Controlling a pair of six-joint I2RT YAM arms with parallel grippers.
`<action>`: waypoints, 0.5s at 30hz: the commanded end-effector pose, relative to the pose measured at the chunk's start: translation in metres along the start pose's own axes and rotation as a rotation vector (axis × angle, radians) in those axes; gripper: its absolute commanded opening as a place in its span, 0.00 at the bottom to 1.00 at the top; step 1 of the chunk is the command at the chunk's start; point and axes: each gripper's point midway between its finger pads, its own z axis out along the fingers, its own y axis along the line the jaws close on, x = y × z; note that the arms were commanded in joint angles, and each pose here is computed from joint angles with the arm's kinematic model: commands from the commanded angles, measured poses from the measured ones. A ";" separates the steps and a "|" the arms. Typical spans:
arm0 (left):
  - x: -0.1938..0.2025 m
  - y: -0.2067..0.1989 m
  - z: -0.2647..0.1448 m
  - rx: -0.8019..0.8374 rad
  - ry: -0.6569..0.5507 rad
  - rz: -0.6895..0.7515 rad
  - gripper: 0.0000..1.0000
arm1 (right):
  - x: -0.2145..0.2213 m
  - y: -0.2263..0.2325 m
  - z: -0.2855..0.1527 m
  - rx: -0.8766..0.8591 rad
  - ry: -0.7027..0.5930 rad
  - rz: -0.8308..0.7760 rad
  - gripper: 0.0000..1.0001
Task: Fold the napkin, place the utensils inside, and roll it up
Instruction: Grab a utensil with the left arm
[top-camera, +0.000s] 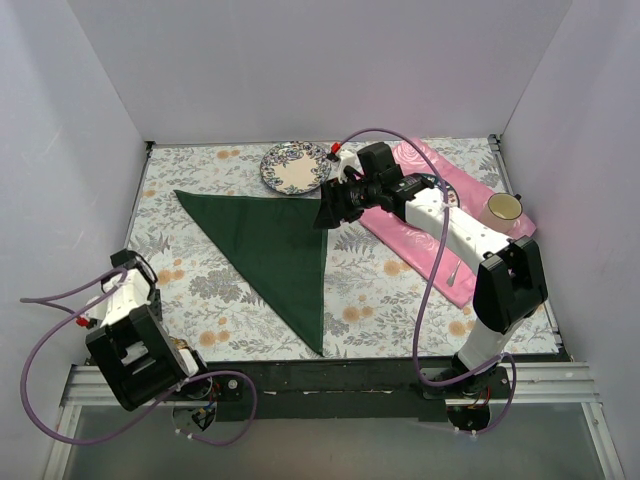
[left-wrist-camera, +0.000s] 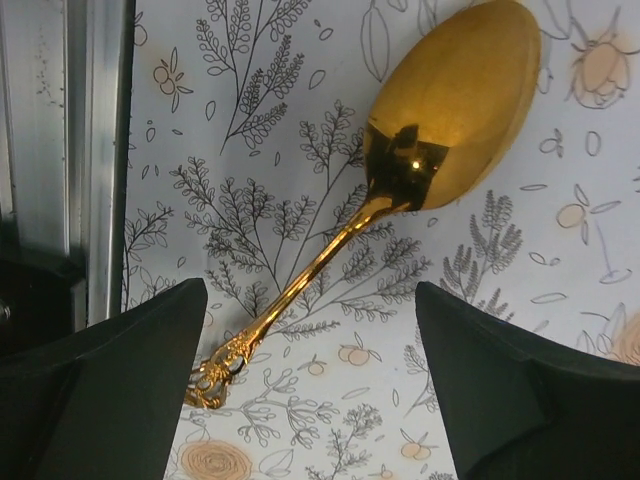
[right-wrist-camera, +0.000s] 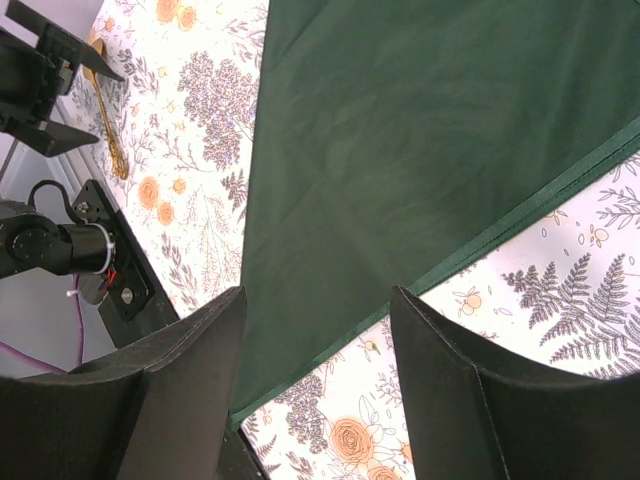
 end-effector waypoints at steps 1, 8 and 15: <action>-0.003 0.000 0.019 0.008 -0.053 -0.091 0.84 | -0.012 0.006 -0.010 -0.007 -0.044 -0.041 0.67; 0.002 -0.016 0.025 0.129 -0.043 -0.115 0.51 | -0.008 0.002 -0.010 0.002 -0.037 -0.027 0.67; 0.006 -0.048 0.004 0.315 0.012 -0.019 0.00 | -0.005 -0.003 -0.007 0.013 -0.026 -0.015 0.67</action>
